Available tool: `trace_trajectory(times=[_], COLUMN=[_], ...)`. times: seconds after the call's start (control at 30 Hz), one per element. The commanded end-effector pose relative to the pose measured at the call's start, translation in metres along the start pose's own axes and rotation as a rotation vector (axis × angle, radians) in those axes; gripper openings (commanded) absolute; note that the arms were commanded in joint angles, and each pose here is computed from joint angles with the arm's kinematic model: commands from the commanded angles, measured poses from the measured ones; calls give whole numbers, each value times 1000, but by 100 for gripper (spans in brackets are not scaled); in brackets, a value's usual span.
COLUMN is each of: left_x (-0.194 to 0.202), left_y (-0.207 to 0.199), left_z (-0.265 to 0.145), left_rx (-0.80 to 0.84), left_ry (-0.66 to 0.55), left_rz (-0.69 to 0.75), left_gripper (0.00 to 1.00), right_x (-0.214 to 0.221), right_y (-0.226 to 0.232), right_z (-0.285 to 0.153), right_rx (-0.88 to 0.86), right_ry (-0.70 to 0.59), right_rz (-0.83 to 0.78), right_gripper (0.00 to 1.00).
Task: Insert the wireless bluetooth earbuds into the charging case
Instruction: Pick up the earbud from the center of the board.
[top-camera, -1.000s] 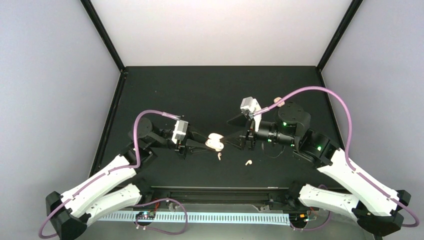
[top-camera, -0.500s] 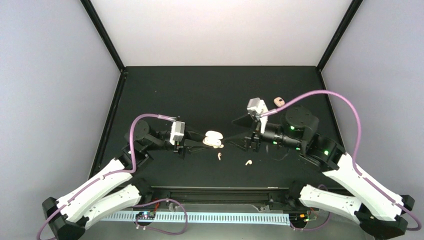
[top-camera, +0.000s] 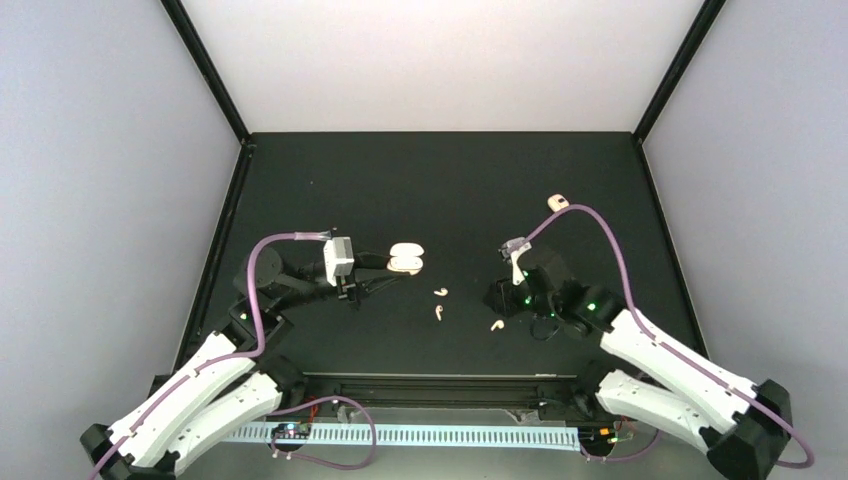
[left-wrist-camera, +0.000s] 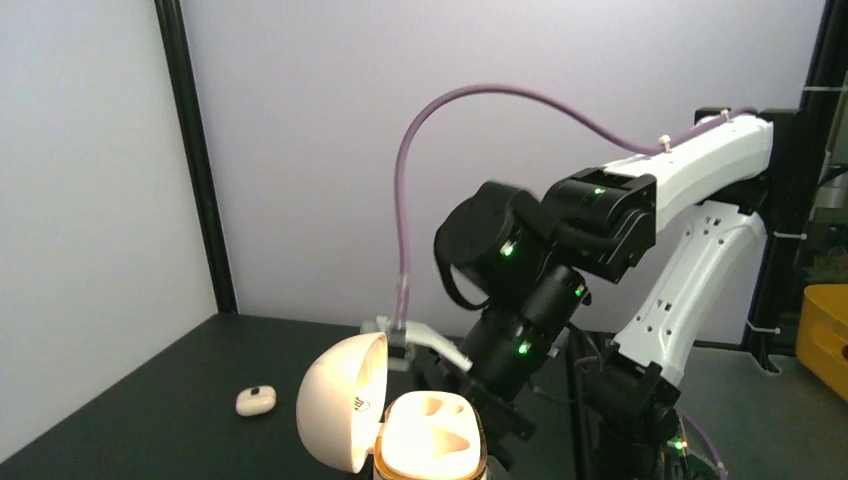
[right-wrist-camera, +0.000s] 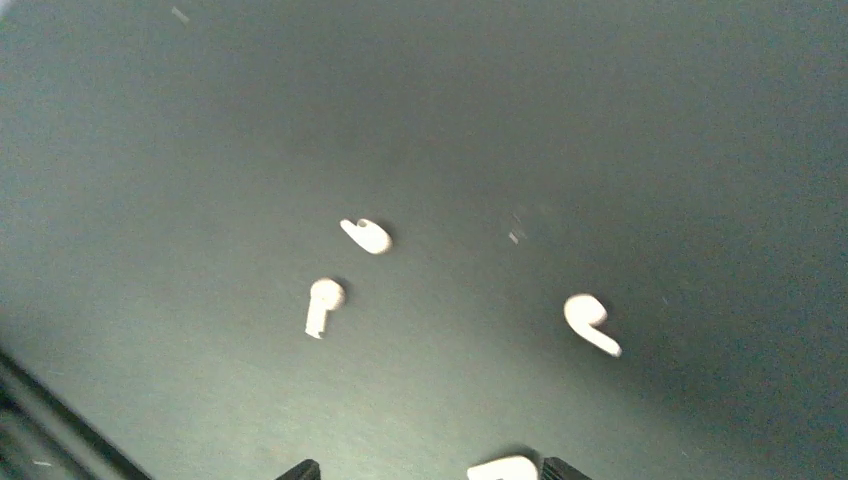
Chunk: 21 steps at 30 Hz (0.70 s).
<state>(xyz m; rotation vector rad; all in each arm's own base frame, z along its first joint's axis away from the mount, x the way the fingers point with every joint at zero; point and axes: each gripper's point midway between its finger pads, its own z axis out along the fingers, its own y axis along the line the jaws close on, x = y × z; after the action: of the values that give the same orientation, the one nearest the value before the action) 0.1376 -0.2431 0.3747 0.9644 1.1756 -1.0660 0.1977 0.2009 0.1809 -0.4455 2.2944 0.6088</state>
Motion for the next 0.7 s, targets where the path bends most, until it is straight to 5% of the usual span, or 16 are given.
trace_trajectory(times=[0.0, 0.27, 0.67], left_x=[3, 10, 11], left_y=[6, 13, 17], left_z=[-1, -4, -6], left_rx=[-26, -77, -109], left_ry=[-13, -16, -24], left_rz=[-27, -58, -62], left_gripper=[2, 2, 1], right_x=[15, 88, 85], right_y=[-19, -56, -64], right_z=[19, 49, 58], right_rx=[67, 188, 216], right_ry=[68, 190, 95], right_rz=[126, 352, 569], right_gripper=[54, 46, 44])
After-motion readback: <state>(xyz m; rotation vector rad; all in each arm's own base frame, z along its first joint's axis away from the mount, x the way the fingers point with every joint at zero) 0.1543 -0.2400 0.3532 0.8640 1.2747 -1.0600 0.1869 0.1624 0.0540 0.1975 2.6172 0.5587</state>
